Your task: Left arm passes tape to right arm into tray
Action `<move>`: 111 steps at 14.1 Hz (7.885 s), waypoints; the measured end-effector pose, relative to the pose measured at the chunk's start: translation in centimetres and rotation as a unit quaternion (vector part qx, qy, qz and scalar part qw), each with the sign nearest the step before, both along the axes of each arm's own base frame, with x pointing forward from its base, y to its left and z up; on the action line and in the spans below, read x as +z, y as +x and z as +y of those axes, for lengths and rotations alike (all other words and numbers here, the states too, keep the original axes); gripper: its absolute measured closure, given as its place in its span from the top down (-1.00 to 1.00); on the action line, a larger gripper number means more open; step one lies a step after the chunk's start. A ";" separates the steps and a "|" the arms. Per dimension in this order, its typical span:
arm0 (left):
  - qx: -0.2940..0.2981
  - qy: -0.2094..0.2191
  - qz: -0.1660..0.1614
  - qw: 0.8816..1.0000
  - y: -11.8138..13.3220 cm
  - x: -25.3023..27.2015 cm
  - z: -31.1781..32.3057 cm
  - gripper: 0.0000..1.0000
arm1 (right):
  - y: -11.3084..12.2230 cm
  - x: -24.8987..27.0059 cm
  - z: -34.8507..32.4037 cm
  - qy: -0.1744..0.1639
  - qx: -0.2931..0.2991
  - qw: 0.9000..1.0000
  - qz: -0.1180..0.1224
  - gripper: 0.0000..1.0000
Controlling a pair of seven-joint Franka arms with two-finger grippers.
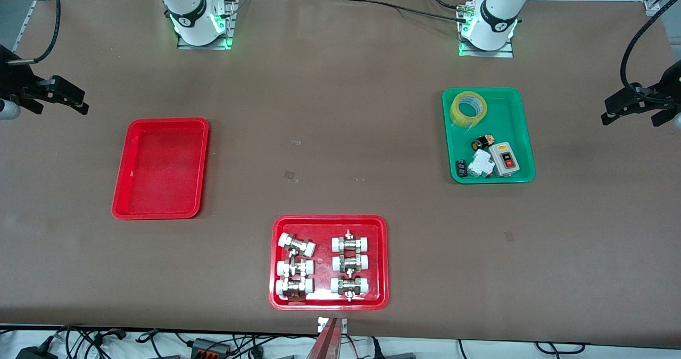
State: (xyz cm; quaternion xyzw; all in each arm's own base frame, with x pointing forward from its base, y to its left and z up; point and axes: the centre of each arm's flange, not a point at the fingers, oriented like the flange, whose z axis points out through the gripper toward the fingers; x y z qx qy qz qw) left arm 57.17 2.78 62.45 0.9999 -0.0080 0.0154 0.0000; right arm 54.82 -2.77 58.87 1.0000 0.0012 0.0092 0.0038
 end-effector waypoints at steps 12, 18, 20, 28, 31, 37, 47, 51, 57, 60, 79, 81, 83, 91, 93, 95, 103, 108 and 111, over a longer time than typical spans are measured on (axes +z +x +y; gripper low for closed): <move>-0.019 -0.005 0.156 0.988 -2.3 -7.0 -2.5 1.00 | 0.0 0.0 0.0 0.000 0.000 1.000 0.001 1.00; 0.024 -0.012 0.212 0.977 -7.0 -26.3 -6.8 1.00 | -0.2 0.2 0.1 0.000 0.001 1.000 0.005 1.00; 0.038 -0.018 0.217 0.975 -10.3 -31.9 -7.5 1.00 | -0.1 0.3 0.1 0.000 0.001 1.000 0.003 1.00; 0.084 -0.038 0.223 0.970 -17.3 -41.6 -6.5 1.00 | -0.1 0.3 0.1 0.000 0.001 1.000 0.004 1.00; 0.087 -0.036 0.224 0.970 -18.4 -43.5 -6.3 0.89 | -0.1 0.3 0.1 0.000 0.001 1.000 0.005 1.00; 0.087 -0.036 0.226 0.970 -18.4 -43.6 -6.4 -0.13 | 0.0 -0.1 0.1 0.000 0.001 1.000 0.008 1.00; 0.056 -0.039 0.211 0.975 -16.0 -40.0 -9.0 -0.57 | 0.2 -0.4 1.5 0.001 0.014 1.000 0.011 1.00; 0.031 -0.053 0.193 0.979 -11.3 -32.5 -11.9 -0.57 | 0.1 -0.5 2.1 0.005 0.018 1.000 0.017 1.00; 0.061 -0.167 0.217 0.960 -7.0 -16.7 -28.5 -0.57 | 1.3 -4.6 5.6 0.011 0.048 0.996 0.068 1.00; 0.056 -0.237 0.245 0.938 -7.6 -13.5 -35.9 -0.57 | 2.4 -6.5 5.6 0.021 0.049 0.995 0.082 1.00; 0.118 -0.364 0.282 0.880 -3.6 -12.4 -42.6 -0.57 | 1.8 -3.7 33.8 0.390 0.008 0.914 0.114 1.00; 0.118 -0.364 0.283 0.880 -3.6 -12.5 -42.6 -0.57 | 1.3 -3.8 34.7 0.390 0.015 0.913 0.118 1.00; 0.118 -0.364 0.282 0.880 -3.6 -12.4 -42.5 -0.57 | 0.6 -3.8 35.8 0.388 0.025 0.913 0.124 1.00; 0.119 -0.364 0.282 0.880 -3.5 -12.4 -42.5 -0.57 | 0.1 -4.1 36.1 0.383 0.033 0.912 0.142 1.00; 0.119 -0.364 0.282 0.880 -3.5 -12.4 -42.5 -0.57 | 0.1 -4.2 36.2 0.383 0.034 0.912 0.142 0.89; 0.119 -0.364 0.282 0.880 -3.5 -12.4 -42.5 -0.57 | 0.1 -4.2 36.2 0.383 0.034 0.912 0.142 0.51; 0.120 -0.364 0.284 0.879 -3.5 -12.5 -42.5 -0.57 | 0.1 -4.0 36.2 0.384 0.038 0.911 0.142 0.07; 0.124 -0.346 0.296 0.882 -3.1 -12.2 -41.0 0.28 | 0.4 -4.5 35.9 0.383 0.034 0.912 0.143 0.07; 0.112 -0.278 0.289 0.909 -0.8 -13.7 -33.8 0.89 | 1.7 -6.1 34.5 0.377 0.016 0.914 0.146 0.07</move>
